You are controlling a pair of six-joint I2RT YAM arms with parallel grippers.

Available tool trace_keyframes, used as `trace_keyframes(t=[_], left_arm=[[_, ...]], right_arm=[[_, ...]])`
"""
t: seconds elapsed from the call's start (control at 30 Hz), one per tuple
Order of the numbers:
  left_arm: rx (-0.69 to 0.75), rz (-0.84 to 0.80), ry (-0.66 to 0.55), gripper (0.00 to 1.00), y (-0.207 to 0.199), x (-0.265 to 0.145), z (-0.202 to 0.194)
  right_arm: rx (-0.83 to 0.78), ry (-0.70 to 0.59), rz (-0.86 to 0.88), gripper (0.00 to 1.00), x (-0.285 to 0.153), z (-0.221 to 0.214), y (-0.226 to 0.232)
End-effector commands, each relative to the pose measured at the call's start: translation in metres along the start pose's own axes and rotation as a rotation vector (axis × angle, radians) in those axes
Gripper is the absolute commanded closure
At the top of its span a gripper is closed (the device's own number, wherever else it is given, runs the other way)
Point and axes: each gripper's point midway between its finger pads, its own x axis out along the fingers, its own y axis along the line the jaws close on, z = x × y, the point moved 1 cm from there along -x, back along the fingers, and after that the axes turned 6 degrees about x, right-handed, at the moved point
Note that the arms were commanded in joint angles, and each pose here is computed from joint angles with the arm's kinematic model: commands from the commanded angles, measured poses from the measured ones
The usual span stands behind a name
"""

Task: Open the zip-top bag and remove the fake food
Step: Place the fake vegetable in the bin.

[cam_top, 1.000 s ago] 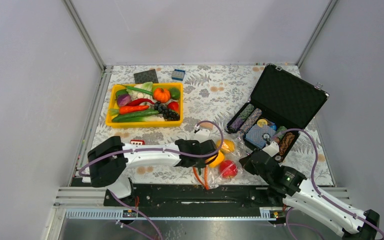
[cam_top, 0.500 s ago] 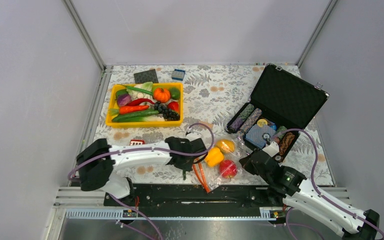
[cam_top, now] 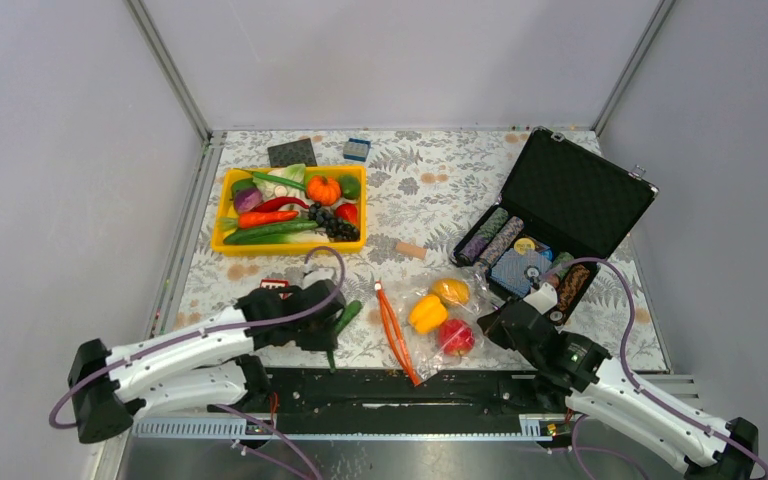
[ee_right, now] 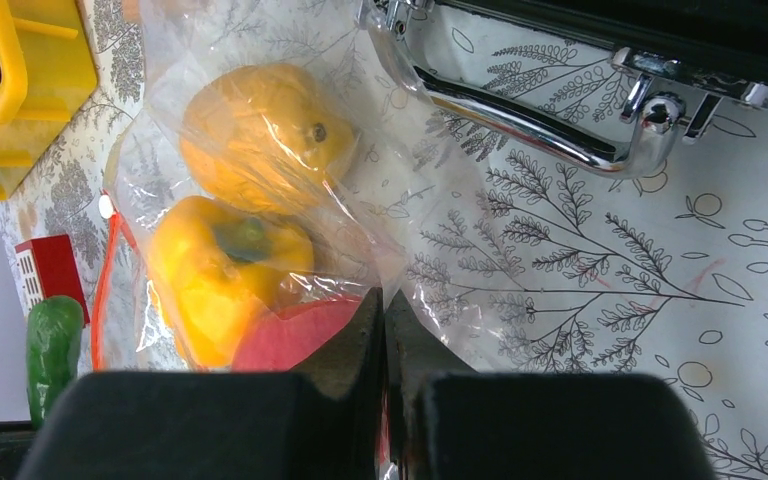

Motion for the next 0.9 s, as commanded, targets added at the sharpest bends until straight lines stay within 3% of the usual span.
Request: trace_keyframes(t=[0.0, 0.2, 0.37, 0.57, 0.87], left_arm=[[-0.162, -0.019, -0.023, 0.81, 0.02, -0.01, 0.001], [-0.257, -0.052, -0.216, 0.78, 0.029, -0.043, 0.056], [-0.249, -0.004, -0.347, 0.78, 0.036, -0.078, 0.122], [-0.337, 0.014, -0.499, 0.78, 0.062, -0.117, 0.203], [-0.452, 0.066, -0.515, 0.81, 0.107, -0.095, 0.274]], right_arm=[[0.021, -0.052, 0.004, 1.0, 0.004, 0.008, 0.003], [0.015, -0.036, 0.007, 1.0, 0.005, 0.005, 0.004], [0.017, -0.031, 0.019, 1.0, 0.004, 0.004, 0.007], [0.022, -0.044, 0.026, 1.0, 0.002, 0.007, 0.006], [0.018, -0.056, 0.029, 1.0, 0.001, 0.009, 0.005]])
